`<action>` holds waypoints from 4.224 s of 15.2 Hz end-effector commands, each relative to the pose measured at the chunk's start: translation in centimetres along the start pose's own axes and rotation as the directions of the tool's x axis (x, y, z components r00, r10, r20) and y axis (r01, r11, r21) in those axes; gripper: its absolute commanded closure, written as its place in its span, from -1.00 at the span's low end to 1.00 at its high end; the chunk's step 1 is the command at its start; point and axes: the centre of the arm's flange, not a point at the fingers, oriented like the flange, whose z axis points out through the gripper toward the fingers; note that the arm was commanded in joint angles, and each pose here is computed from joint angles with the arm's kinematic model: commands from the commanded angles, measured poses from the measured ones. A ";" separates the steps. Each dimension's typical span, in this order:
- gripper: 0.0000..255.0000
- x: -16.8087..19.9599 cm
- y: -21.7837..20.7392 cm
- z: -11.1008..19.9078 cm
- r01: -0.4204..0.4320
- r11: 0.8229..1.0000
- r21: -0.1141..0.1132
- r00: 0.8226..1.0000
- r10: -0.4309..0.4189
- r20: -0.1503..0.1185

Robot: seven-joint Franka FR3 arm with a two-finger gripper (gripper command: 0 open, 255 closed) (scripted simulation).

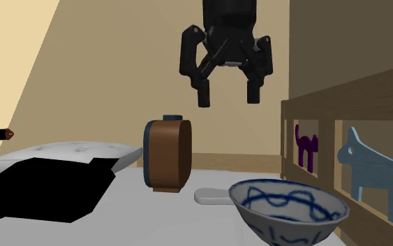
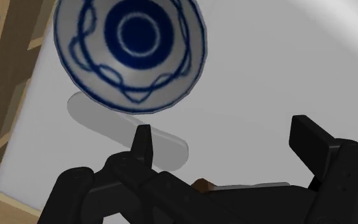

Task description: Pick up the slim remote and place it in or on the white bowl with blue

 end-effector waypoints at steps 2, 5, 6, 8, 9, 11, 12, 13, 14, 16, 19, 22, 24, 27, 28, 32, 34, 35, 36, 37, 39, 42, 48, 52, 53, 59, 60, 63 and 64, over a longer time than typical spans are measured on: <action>-1.00 1.2 2.9 2.9 0.144 0.989 0.022 0.990 -0.144 0.004; -1.00 2.8 5.5 5.8 0.277 0.960 0.046 0.961 -0.277 0.006; -1.00 3.4 6.3 6.8 0.320 0.946 0.053 0.947 -0.321 0.006; -1.00 4.7 7.8 8.7 0.404 0.912 0.069 0.914 -0.405 0.004; -1.00 5.5 8.5 9.7 0.445 0.892 0.077 0.895 -0.446 0.003; -1.00 7.0 9.7 11.8 0.523 0.847 0.092 0.851 -0.525 -0.001; -1.00 7.7 10.3 12.8 0.561 0.822 0.100 0.826 -0.563 -0.003; -1.00 8.6 10.8 13.8 0.597 0.795 0.107 0.800 -0.600 -0.006; -1.00 9.4 11.3 14.8 0.633 0.766 0.114 0.772 -0.636 -0.009; -1.00 11.1 12.1 16.9 0.699 0.704 0.128 0.711 -0.703 -0.016; -1.00 13.7 13.0 20.0 0.784 0.603 0.147 0.613 -0.790 -0.028; -1.00 13.5 12.8 21.5 0.784 0.603 0.147 0.613 -0.790 -0.028; -1.00 13.4 12.7 22.6 0.784 0.603 0.147 0.613 -0.790 -0.028; -1.00 13.3 12.5 23.9 0.784 0.603 0.147 0.613 -0.790 -0.028; -1.00 13.3 12.5 23.9 0.784 0.603 0.147 0.613 -0.790 -0.028; -1.00 13.3 12.5 23.9 0.784 0.603 0.147 0.613 -0.790 -0.028; -1.00 13.3 12.5 23.9 0.784 0.603 0.147 0.613 -0.790 -0.028; -1.00 13.3 12.5 23.9 0.784 0.603 0.147 0.613 -0.790 -0.028; 1.00 13.3 12.5 23.9 0.784 0.603 0.147 0.613 -0.790 -0.028; 1.00 13.3 12.5 23.9 0.784 0.603 0.147 0.613 -0.790 -0.028; 1.00 13.3 12.5 23.9 0.784 0.603 0.147 0.613 -0.790 -0.028; 1.00 13.3 12.5 23.9 0.784 0.603 0.147 0.613 -0.790 -0.028; 1.00 13.4 12.7 22.3 0.784 0.603 0.147 0.613 -0.790 -0.028; 1.00 13.6 12.9 20.2 0.784 0.603 0.147 0.613 -0.790 -0.028; 1.00 13.7 12.9 19.7 0.784 0.603 0.147 0.613 -0.790 -0.028; 1.00 14.0 13.2 16.6 0.784 0.603 0.147 0.613 -0.790 -0.028; 1.00 14.0 13.2 16.1 0.784 0.603 0.147 0.613 -0.790 -0.028; 1.00 14.2 13.4 14.5 0.784 0.603 0.147 0.613 -0.790 -0.028; 1.00 14.2 13.4 14.0 0.784 0.603 0.147 0.613 -0.790 -0.028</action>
